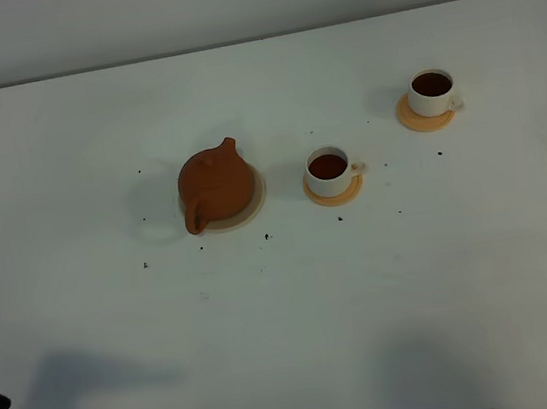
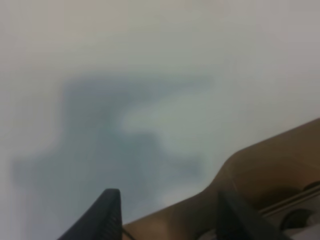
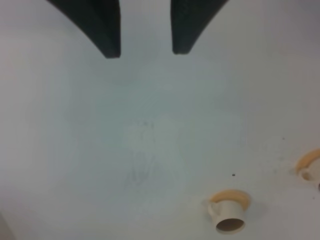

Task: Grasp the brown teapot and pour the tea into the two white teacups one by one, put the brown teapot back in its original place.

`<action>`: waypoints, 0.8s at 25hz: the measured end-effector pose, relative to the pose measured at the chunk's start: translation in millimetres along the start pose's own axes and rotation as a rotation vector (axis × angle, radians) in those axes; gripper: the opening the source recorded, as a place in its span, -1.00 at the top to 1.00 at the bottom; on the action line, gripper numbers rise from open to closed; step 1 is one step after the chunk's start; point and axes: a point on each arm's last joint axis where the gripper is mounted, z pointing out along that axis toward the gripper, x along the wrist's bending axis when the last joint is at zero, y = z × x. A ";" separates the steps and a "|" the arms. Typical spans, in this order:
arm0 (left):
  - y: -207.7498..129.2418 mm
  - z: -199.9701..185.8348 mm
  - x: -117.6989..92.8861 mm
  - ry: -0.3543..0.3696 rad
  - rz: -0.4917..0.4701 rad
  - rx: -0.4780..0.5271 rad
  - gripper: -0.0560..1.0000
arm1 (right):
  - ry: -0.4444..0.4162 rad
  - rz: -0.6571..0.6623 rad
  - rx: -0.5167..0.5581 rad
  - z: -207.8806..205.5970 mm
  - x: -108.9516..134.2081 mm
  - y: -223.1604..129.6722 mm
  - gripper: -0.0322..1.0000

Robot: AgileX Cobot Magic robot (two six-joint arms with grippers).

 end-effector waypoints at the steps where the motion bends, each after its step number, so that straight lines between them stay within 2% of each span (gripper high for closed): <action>1: 0.1 0.0 0.6 0.006 0.003 -0.001 0.08 | 0.000 0.000 0.000 0.0 0.0 0.0 0.47; 12: 0.2 -0.1 3.1 0.031 -0.006 -0.002 0.08 | 0.000 0.000 0.000 0.0 0.0 0.0 0.47; 20: -3.0 -1.1 16.9 0.148 -0.199 0.013 0.08 | 0.000 0.000 0.000 0.0 0.0 0.0 0.47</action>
